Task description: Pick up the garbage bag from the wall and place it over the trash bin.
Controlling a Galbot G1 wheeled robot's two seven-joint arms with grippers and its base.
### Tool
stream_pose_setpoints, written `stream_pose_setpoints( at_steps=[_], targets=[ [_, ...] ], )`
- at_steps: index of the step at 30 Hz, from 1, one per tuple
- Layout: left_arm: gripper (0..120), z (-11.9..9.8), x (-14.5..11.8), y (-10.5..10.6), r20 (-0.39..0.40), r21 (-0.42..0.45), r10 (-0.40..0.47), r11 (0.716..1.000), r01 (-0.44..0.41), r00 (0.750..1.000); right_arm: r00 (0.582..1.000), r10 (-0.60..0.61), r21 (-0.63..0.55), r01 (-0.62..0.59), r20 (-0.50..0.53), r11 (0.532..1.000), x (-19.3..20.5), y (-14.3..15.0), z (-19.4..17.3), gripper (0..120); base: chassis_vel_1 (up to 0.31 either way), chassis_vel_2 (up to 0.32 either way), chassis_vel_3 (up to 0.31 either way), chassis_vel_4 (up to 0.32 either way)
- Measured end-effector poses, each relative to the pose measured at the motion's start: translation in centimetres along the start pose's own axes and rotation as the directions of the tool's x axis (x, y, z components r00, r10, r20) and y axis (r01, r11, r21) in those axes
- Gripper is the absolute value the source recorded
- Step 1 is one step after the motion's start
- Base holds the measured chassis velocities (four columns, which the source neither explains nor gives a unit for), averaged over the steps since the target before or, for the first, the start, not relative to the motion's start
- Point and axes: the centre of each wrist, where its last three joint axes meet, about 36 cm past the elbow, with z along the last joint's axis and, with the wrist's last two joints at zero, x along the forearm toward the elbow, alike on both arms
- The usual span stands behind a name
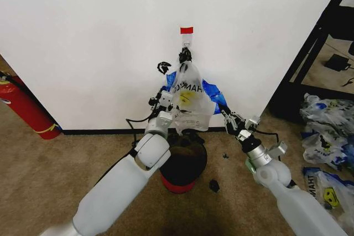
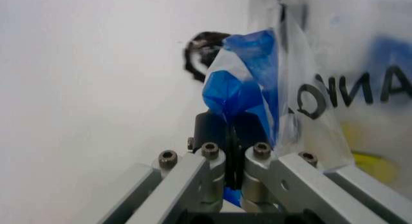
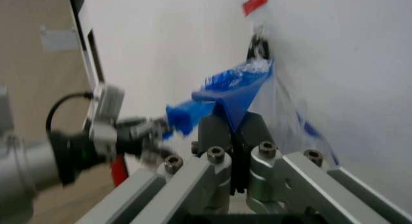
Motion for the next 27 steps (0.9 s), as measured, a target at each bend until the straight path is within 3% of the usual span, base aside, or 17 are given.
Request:
stream_pose_setpoints(
  at_steps=[6, 11, 20, 27],
  targets=[
    [0, 1.5, 3.6, 1.4, -0.058, 0.086, -0.007, 0.996, 0.012, 0.998, 0.993, 0.025, 0.029, -0.021, -0.115, 0.999, 5.3, 2.6, 1.6, 0, 0.000, 0.000, 0.000, 0.000],
    [0, 2.2, 5.9, 2.0, -0.099, 0.133, -0.021, 0.991, 0.034, 0.995, 0.991, 0.047, 0.025, -0.044, -0.126, 0.999, 7.5, 4.6, 2.4, 0, 0.000, 0.000, 0.000, 0.000],
    [0, 1.8, 10.1, 3.0, -0.119, 0.165, -0.042, 0.984, 0.061, 0.992, 0.996, 0.001, 0.023, 0.001, -0.091, 1.000, 8.4, 7.4, 1.9, 0, 0.000, 0.000, 0.000, 0.000],
    [0, 0.4, 14.0, 5.2, -0.106, 0.171, -0.097, 0.979, 0.114, 0.990, 0.994, -0.062, 0.047, 0.066, -0.087, 0.997, 8.6, 9.9, 0.5, 0, 0.000, 0.000, 0.000, 0.000]
  ],
)
